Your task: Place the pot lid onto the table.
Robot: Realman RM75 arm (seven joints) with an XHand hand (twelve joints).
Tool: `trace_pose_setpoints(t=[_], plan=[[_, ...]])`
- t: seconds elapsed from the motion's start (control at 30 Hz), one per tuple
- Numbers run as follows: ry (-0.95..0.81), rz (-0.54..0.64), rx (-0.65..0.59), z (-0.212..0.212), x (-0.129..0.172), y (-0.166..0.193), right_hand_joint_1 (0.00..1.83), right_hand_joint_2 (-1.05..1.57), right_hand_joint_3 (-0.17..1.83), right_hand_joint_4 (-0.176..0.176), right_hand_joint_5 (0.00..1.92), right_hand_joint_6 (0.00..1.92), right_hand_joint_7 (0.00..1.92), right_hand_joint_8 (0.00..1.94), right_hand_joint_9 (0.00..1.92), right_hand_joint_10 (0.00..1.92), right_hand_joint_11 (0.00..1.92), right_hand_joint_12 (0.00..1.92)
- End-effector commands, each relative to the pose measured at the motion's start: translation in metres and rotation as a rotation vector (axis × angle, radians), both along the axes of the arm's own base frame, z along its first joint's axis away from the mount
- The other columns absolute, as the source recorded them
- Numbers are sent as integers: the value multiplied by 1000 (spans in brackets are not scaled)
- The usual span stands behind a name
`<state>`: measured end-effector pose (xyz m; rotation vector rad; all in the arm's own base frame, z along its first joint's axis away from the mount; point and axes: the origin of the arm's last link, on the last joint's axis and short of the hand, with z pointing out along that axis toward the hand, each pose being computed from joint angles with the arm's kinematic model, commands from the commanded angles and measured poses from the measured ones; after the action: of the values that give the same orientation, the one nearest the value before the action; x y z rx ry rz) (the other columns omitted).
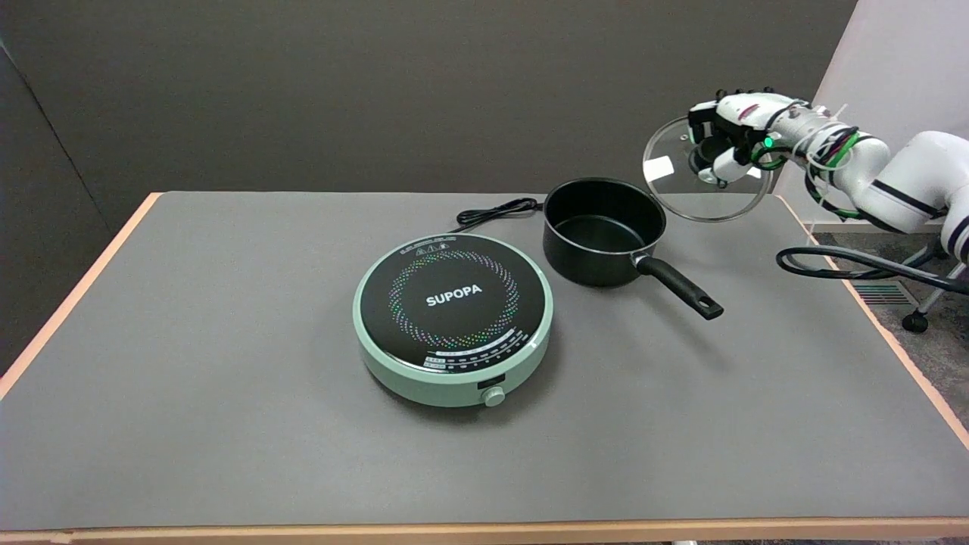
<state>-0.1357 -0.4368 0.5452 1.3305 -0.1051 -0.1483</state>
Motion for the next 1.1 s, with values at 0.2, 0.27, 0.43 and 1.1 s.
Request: trace_pose_setpoints(t=[0.2, 0.27, 0.43, 1.1], plan=[[-23, -39, -137, 41, -17, 36, 1322, 902, 775, 176, 389, 1811, 725, 1661, 727, 1921, 197, 1921], [-19, -46, -138, 42, -18, 38, 1322, 902, 774, 176, 387, 1812, 725, 1660, 727, 1921, 201, 1921], [-9, -75, -150, 44, -25, 45, 1321, 901, 778, 176, 398, 1810, 726, 1663, 729, 1921, 209, 1921], [-195, -141, -185, 50, -36, 79, 1343, 795, 956, 176, 423, 1849, 784, 1678, 776, 1921, 391, 1921]])
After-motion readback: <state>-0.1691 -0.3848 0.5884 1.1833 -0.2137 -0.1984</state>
